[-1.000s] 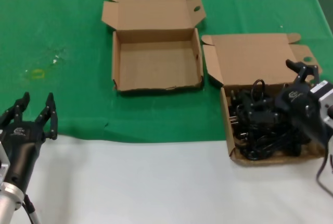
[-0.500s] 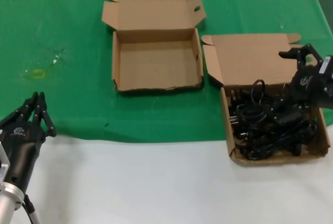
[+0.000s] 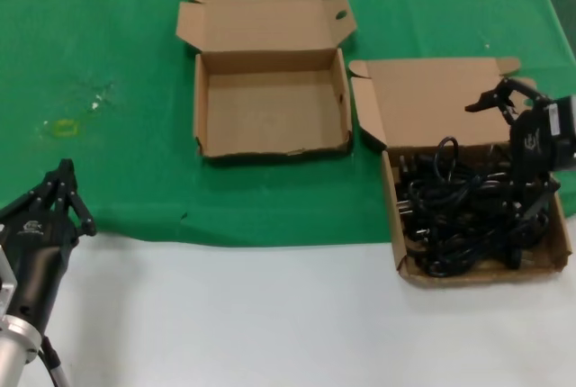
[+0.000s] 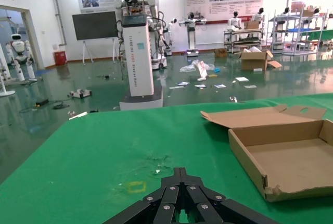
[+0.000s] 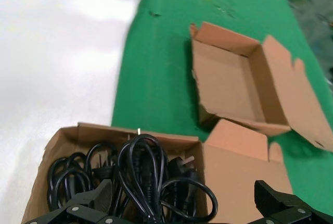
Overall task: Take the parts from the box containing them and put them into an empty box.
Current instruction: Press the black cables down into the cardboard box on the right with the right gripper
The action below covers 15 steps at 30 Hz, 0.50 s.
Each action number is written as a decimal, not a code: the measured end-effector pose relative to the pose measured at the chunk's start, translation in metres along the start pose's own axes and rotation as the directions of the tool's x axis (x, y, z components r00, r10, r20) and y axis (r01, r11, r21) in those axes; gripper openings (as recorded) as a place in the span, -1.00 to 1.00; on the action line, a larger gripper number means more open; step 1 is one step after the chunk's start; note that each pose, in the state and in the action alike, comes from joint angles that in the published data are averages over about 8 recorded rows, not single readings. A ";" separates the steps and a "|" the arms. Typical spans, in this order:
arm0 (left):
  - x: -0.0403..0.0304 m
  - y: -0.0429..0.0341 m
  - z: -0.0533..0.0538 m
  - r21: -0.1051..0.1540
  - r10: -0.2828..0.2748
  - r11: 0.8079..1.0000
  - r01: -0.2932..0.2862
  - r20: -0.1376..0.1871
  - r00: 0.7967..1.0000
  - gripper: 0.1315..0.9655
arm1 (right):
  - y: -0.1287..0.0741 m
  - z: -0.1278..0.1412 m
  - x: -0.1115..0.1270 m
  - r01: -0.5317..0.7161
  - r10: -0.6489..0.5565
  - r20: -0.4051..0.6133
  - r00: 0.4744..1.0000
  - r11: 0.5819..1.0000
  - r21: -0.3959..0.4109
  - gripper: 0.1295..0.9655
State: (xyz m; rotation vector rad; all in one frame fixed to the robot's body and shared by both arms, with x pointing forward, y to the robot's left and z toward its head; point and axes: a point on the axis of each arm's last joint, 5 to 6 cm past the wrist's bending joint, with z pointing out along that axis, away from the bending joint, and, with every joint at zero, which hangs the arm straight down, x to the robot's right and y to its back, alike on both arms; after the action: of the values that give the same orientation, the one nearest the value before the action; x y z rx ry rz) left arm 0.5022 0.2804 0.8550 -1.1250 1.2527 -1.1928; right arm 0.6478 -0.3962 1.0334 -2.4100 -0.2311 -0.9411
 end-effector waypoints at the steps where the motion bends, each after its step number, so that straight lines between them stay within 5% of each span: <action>1: 0.0000 0.0000 0.000 0.000 0.000 1.000 0.000 0.000 1.000 -0.96 | 0.000 0.002 0.004 0.019 -0.019 0.014 1.000 1.000 0.002 1.00; 15: 0.0000 0.0000 0.000 0.000 0.000 1.000 0.000 0.000 1.000 -0.97 | 0.008 0.027 0.032 0.202 -0.197 0.176 0.965 0.979 -0.015 1.00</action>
State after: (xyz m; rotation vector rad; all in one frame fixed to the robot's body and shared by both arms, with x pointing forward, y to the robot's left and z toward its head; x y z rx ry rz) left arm 0.5022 0.2804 0.8550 -1.1254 1.2525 -1.1931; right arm 0.6893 -0.3893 1.0352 -2.5361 -0.5357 -0.8244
